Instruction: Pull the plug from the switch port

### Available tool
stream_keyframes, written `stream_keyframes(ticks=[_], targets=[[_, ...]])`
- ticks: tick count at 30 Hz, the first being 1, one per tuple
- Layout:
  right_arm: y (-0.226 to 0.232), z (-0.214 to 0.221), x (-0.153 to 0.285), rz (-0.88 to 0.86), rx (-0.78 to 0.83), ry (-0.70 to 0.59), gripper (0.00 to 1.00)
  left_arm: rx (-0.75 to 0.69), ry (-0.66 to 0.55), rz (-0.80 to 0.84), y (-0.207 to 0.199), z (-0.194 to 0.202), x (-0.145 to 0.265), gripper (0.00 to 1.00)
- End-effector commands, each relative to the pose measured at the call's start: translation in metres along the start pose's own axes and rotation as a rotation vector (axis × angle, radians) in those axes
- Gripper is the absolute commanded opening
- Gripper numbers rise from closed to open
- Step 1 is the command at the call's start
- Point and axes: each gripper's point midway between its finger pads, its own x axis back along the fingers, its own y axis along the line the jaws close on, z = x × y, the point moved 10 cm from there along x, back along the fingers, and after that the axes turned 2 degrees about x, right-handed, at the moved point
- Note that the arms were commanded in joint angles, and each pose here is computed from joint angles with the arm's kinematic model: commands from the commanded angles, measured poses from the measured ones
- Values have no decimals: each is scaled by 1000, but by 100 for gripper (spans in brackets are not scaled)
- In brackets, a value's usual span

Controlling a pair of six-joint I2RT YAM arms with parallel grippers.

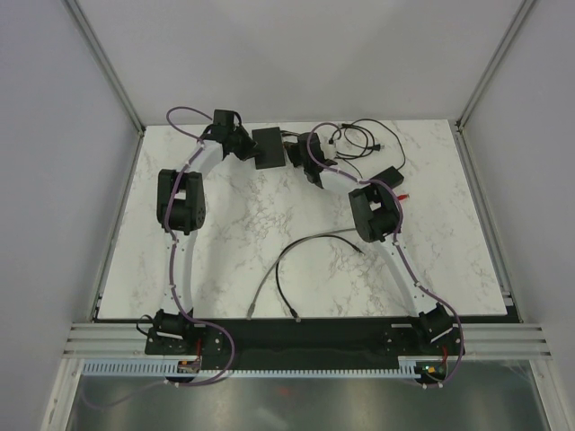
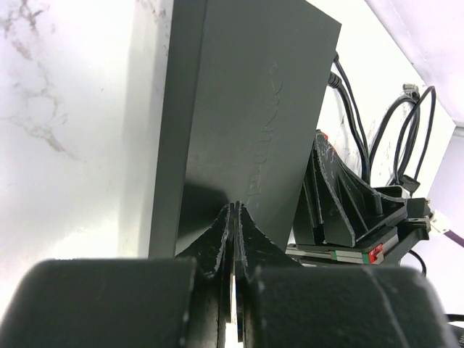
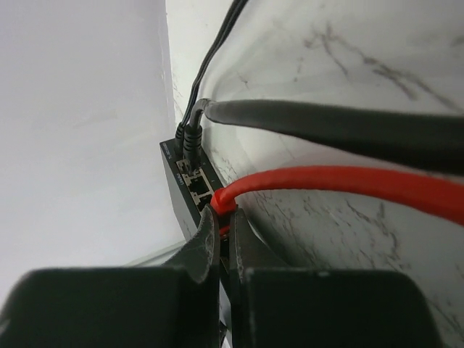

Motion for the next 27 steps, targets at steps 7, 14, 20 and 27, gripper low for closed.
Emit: stream_keyframes(ticks=[7,14,20,27], targets=[[-24,-13,-4,129,-156,-80,0,66,40,-213,33,24,-3,2],[-9,-24,-6,66,-76,-116,0,67,38,-217,33,24,-3,2],[-6,-30,-3,131,185,-160,0,72,46,-215,34,26,-5,2],[-35,-22,0,78,-157,-100,0,75,46,-220,35,26,-5,2]])
